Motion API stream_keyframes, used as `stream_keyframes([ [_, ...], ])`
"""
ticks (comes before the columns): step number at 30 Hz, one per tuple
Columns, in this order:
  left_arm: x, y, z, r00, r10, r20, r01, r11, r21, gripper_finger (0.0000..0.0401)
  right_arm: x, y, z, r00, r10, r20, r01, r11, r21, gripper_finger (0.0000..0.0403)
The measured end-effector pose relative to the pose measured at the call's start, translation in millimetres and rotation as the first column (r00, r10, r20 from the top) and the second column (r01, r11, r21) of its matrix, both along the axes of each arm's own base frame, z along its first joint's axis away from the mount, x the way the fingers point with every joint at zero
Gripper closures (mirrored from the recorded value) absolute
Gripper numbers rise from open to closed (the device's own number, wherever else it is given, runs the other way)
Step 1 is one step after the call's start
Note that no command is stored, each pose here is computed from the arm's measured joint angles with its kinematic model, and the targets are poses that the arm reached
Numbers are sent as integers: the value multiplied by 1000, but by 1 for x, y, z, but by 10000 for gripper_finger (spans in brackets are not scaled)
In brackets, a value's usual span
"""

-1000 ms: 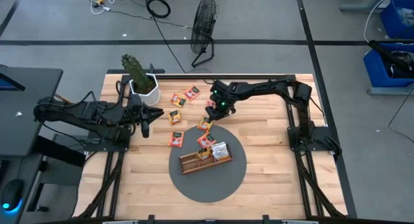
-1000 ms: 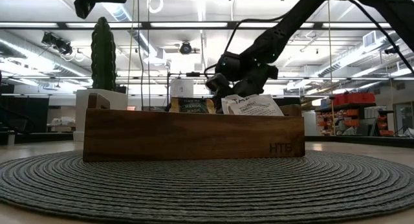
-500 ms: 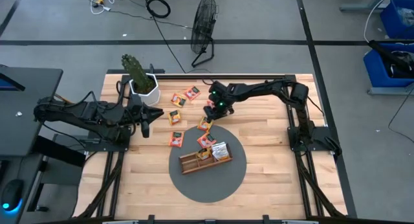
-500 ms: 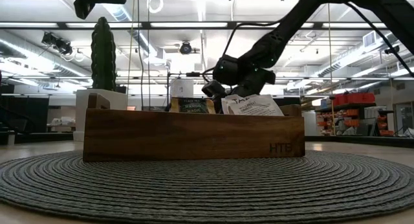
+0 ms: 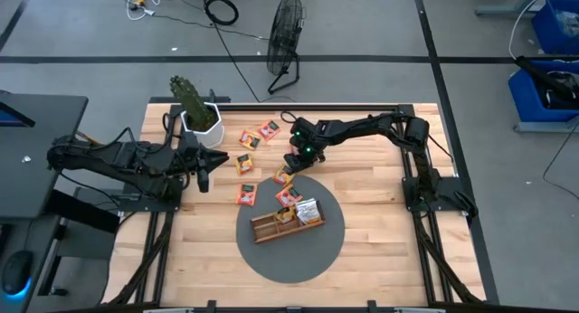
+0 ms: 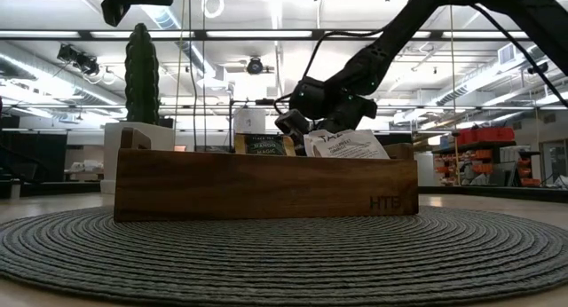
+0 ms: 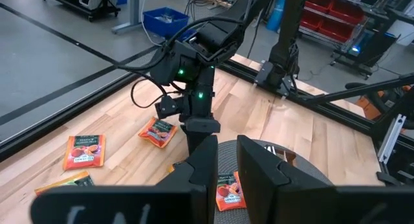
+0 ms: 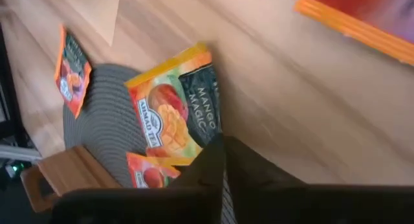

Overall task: Pick & Place Tea
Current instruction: Put the bottom right yellow tea bag into the middle section of the wooden organizer

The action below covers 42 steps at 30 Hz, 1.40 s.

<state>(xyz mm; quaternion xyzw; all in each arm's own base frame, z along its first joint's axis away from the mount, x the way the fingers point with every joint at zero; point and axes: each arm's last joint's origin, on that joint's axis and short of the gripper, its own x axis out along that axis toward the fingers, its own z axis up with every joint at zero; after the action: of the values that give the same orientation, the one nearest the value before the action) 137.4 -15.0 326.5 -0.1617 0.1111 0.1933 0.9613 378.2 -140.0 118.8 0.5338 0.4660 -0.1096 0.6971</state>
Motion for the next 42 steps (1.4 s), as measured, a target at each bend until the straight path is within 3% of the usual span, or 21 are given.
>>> stream_keyframes([
  [6, 0, 0, 0, 1000, 0, 0, 0, 1000, 0, 341, -1, -1, 5, 1000, 1, 8, -1, 999, -32, 399],
  [15, 0, 0, 0, 1000, -1, 0, 1, 1000, 0, 341, -6, 3, 59, 992, 26, 127, -2, 983, -186, 401],
  [25, 0, 0, 0, 1000, 0, 0, 0, 1000, 0, 341, -12, 31, 107, 979, 60, 194, 9, 941, -337, 402],
  [33, 0, 0, 0, 1000, -1, 0, 1, 1000, 0, 341, -18, 63, 137, 969, 137, 204, -12, 855, -518, 403],
  [42, 0, 0, 0, 1000, -1, 0, 1, 1000, 0, 341, -28, 102, 172, 947, 239, 216, -25, 723, -690, 403],
])
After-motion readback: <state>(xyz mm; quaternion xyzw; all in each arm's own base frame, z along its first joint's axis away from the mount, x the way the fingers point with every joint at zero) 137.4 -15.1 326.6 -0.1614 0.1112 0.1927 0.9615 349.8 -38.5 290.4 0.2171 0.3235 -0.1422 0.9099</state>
